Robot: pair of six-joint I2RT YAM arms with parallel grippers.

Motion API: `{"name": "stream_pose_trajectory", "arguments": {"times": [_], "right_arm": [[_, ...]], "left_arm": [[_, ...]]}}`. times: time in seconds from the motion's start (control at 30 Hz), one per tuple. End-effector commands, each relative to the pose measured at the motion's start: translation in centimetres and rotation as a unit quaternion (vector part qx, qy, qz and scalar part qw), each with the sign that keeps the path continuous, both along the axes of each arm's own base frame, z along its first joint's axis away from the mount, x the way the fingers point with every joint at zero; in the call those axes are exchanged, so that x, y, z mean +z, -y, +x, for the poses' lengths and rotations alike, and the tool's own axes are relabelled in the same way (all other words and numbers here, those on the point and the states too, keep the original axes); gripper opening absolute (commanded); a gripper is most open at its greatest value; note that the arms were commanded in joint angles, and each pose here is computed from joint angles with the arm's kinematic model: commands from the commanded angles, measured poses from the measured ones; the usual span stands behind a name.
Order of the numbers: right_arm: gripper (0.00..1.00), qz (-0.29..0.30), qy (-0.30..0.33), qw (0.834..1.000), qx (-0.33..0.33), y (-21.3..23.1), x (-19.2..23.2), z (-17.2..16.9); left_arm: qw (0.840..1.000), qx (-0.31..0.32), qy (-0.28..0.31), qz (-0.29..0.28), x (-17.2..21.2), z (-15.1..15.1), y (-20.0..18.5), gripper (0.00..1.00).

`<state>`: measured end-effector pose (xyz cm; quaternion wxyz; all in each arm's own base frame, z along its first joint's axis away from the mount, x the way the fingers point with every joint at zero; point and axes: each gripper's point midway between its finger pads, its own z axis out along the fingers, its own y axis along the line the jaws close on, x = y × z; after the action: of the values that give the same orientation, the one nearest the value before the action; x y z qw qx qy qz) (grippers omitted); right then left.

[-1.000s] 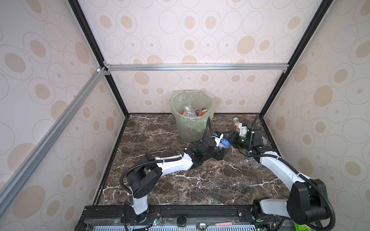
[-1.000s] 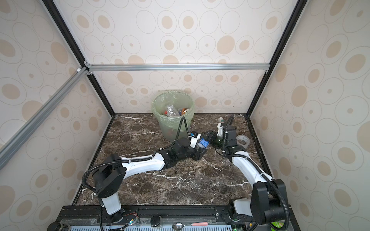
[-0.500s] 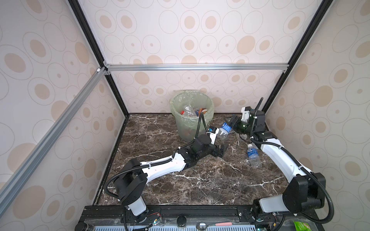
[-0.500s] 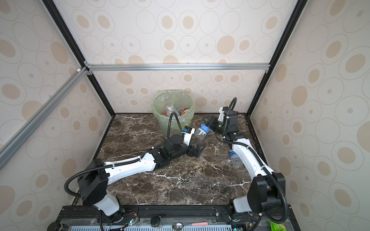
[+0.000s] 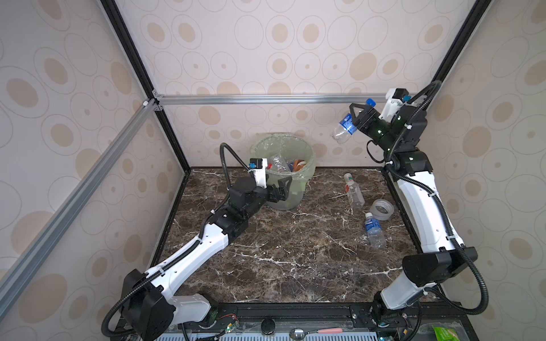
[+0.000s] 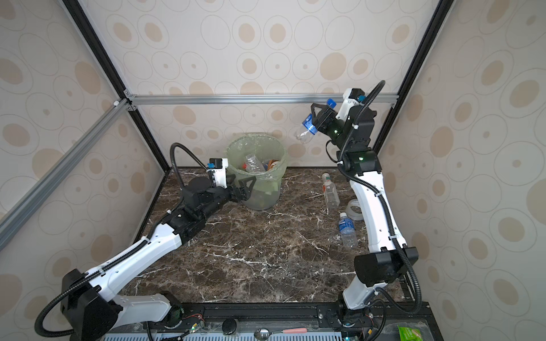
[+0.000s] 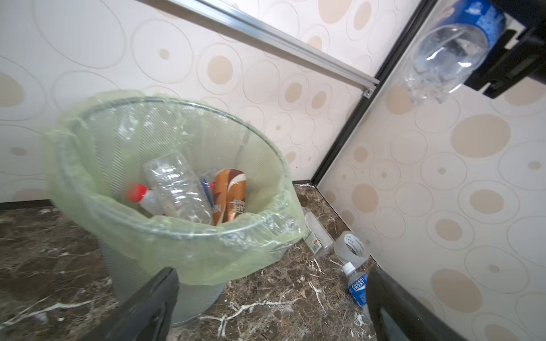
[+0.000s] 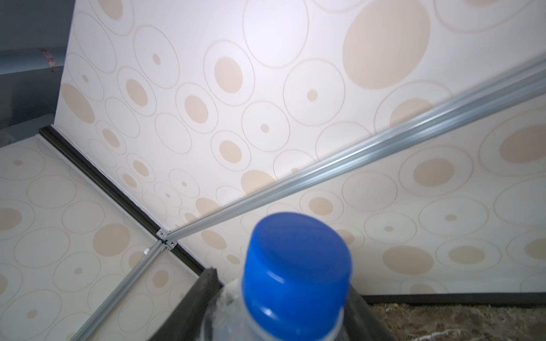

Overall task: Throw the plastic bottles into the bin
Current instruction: 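Raise the blue-labelled bottle over the bin with the right gripper while the left gripper releases, then open the right gripper to drop the bottle into the bin and withdraw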

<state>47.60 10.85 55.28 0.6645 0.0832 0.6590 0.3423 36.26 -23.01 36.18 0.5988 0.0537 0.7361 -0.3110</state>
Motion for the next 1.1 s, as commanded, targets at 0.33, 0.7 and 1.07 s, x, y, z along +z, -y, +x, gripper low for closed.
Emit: {"name": "stream_pose_trajectory", "arguments": {"times": [0.33,0.7,1.07], "right_arm": [[0.54,-0.056,-0.035,0.995,0.069,-11.7,-4.6,6.6],[0.98,-0.114,-0.078,0.988,0.072,-14.9,-9.3,7.4],[0.99,-0.145,-0.050,0.987,0.052,-12.6,-5.5,3.9]], "left_arm": [[0.999,0.033,-0.004,-0.021,0.2,-0.1,-4.9,0.99],[0.999,0.030,-0.017,-0.022,-0.8,-0.5,-5.3,0.99],[0.999,0.023,-0.021,-0.044,-0.9,-0.6,-5.1,0.99]]}}
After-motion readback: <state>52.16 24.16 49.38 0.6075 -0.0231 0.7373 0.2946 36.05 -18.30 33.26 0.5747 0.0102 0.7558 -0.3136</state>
